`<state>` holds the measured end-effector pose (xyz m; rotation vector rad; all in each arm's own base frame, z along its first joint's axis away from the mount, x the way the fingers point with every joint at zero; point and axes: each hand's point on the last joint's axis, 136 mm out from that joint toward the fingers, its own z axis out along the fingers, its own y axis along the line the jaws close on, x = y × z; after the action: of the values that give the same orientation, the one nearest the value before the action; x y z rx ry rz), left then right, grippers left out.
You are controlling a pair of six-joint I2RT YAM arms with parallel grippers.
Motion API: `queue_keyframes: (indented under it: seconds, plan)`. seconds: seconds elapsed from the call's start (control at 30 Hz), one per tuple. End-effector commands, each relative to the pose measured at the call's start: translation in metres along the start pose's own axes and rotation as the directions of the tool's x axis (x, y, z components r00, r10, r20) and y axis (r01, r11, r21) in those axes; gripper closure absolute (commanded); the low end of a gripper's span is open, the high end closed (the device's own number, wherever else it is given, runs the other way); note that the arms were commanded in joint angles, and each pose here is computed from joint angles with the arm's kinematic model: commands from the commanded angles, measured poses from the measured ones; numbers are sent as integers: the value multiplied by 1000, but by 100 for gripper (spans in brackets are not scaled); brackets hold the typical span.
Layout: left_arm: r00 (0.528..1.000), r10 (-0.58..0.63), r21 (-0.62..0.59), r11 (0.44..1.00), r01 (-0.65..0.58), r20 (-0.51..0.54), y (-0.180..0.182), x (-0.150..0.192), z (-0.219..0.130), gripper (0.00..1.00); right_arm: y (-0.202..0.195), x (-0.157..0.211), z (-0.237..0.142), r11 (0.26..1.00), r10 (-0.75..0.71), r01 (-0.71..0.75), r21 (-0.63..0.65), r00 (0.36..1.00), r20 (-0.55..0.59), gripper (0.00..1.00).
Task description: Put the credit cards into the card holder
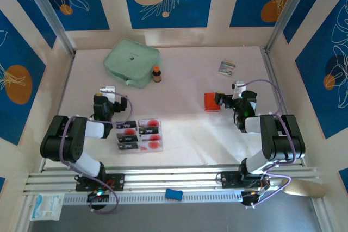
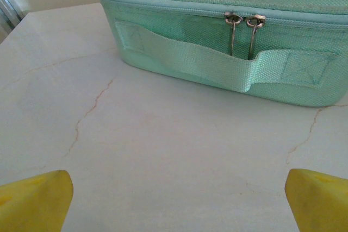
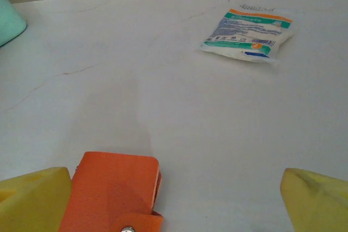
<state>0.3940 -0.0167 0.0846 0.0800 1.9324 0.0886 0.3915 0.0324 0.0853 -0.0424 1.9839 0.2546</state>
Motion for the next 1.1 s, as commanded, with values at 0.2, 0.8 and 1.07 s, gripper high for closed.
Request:
queue_keyframes:
  seconds: [0.2, 0.8, 1.07]
  plan:
    - [999, -11, 5, 1000, 11, 33, 1, -7, -1, 0, 2, -9, 1, 1000, -23, 23, -13, 999, 23, 1]
    - [999, -11, 5, 1000, 11, 34, 1, -8, -1, 0, 2, -10, 1, 1000, -18, 18, -16, 1000, 23, 1]
    - [999, -20, 14, 1000, 19, 30, 1, -7, 0, 0, 1, -10, 0, 1000, -7, 7, -25, 1000, 21, 1]
